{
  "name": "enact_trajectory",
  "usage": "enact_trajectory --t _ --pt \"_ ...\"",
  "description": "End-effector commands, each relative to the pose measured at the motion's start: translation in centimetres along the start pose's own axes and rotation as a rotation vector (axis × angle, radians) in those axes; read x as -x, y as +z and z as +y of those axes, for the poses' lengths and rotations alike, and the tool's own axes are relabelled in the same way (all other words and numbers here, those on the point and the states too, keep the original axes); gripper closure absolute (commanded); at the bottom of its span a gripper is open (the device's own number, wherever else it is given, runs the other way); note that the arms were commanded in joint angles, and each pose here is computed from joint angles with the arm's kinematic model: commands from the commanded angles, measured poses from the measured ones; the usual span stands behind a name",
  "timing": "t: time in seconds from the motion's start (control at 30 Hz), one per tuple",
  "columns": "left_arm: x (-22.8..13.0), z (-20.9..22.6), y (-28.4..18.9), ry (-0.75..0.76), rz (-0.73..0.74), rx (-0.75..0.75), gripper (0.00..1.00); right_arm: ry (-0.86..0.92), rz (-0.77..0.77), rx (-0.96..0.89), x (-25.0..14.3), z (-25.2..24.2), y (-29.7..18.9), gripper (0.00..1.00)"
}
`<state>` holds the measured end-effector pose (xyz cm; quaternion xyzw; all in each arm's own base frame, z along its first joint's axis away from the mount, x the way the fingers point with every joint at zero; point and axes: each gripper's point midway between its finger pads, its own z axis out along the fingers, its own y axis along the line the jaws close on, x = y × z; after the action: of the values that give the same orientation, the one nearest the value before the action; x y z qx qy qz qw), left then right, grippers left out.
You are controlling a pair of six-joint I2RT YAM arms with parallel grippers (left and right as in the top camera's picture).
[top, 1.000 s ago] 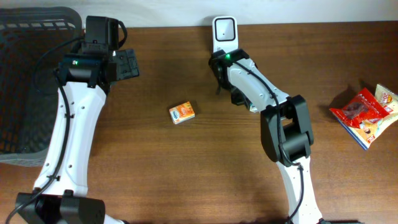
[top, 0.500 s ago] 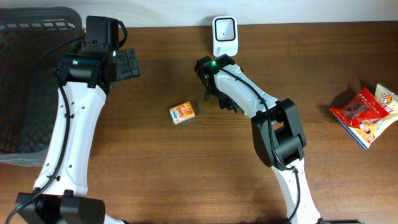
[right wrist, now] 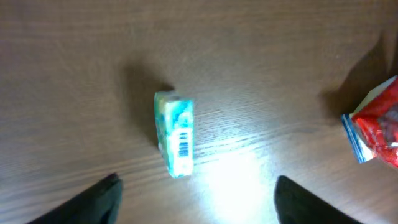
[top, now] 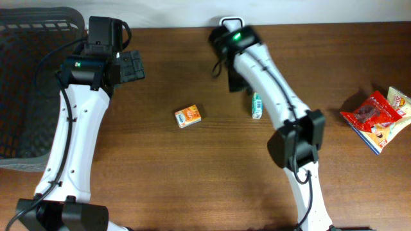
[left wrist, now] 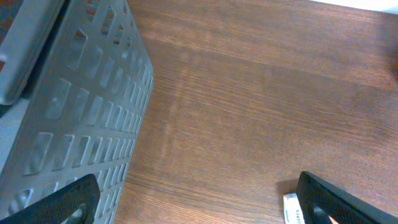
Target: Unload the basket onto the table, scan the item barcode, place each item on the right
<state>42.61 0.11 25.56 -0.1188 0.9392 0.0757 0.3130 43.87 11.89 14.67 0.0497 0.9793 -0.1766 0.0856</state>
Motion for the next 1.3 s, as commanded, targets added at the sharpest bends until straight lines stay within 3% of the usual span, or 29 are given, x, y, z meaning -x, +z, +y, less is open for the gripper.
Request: enact_trajectory --t 0.0,0.13,0.3,0.43,0.67,0.9,1.03,1.17,1.27 --pt "0.0 0.4 -0.1 -0.004 0.002 0.014 0.01 0.150 -0.083 0.215 3.1 -4.1 -4.5 0.11" --pt "-0.5 0.1 -0.1 0.000 0.023 -0.006 0.01 0.314 -0.148 0.318 4.0 -11.7 -7.7 0.02" --pt "-1.0 -1.9 -0.2 -0.001 0.055 -0.121 0.01 0.406 -0.235 0.363 2.9 -20.4 -10.4 0.02" --pt "-1.1 -1.9 -0.2 0.000 0.060 -0.123 0.01 0.509 -0.268 0.317 0.6 -26.3 -11.4 0.02" --pt "-1.3 -2.2 -0.3 0.002 0.066 -0.134 0.01 0.637 -0.115 0.152 -5.1 -33.2 -7.3 0.02" --pt "-1.2 -2.3 -0.3 0.002 0.066 -0.141 0.01 0.760 0.135 0.245 -9.3 -33.7 -0.8 0.01" --pt "-1.8 -4.1 -0.4 0.001 0.101 -0.243 0.01 0.760 0.179 0.264 -9.9 -33.0 0.4 0.02" --pt "-2.7 -6.9 -0.6 0.007 0.156 -0.386 0.16 0.755 0.177 0.282 -9.6 -32.5 0.5 0.02" --pt "-3.7 -9.6 -0.5 0.061 0.185 -0.458 0.16 0.755 0.176 0.292 -9.5 -32.4 0.4 0.02"
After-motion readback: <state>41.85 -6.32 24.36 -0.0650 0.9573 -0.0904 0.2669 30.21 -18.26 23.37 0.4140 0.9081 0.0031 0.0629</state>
